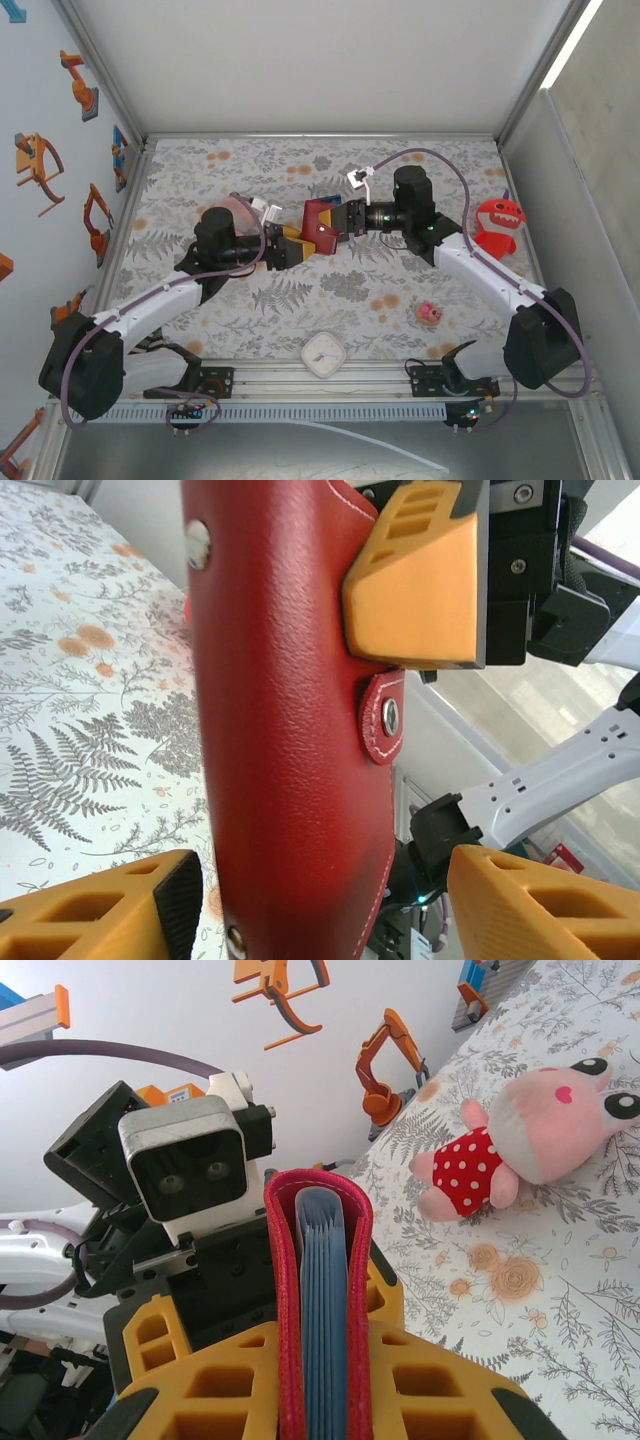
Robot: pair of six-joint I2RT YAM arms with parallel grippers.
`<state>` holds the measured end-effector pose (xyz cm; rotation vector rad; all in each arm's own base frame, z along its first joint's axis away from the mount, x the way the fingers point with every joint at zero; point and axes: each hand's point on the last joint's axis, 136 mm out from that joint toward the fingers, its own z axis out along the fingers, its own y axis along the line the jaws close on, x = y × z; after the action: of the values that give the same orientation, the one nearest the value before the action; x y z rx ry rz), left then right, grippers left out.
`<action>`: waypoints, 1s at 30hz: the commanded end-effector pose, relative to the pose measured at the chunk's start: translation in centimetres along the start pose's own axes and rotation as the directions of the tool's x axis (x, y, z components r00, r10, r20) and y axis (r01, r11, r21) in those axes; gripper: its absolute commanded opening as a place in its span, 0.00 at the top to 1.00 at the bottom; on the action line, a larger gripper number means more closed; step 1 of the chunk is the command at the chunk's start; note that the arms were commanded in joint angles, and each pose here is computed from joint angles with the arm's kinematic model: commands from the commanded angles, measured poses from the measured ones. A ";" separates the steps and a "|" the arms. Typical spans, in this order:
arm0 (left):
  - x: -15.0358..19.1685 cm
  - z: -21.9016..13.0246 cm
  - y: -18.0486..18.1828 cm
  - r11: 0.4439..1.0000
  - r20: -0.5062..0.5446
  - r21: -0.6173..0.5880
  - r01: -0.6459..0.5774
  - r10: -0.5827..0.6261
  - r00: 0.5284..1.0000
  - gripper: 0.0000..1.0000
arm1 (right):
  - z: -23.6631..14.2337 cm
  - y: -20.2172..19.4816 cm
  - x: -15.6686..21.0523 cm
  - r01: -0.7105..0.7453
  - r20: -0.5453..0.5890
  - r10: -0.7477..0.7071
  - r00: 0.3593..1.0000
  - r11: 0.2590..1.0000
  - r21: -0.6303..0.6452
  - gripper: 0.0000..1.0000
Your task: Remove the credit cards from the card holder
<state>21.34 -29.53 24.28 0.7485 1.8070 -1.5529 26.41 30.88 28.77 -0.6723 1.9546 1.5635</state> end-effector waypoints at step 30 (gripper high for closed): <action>-1.2 0.8 -1.6 0.991 -0.013 0.136 -0.004 0.006 1.000 0.48 | 0.0 1.1 -0.5 0.012 0.017 -0.011 1.000 0.996 -0.083 1.00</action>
<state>20.92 -30.23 24.45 0.7970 1.7841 -1.6827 26.23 31.11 29.63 -0.6888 1.8953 1.6401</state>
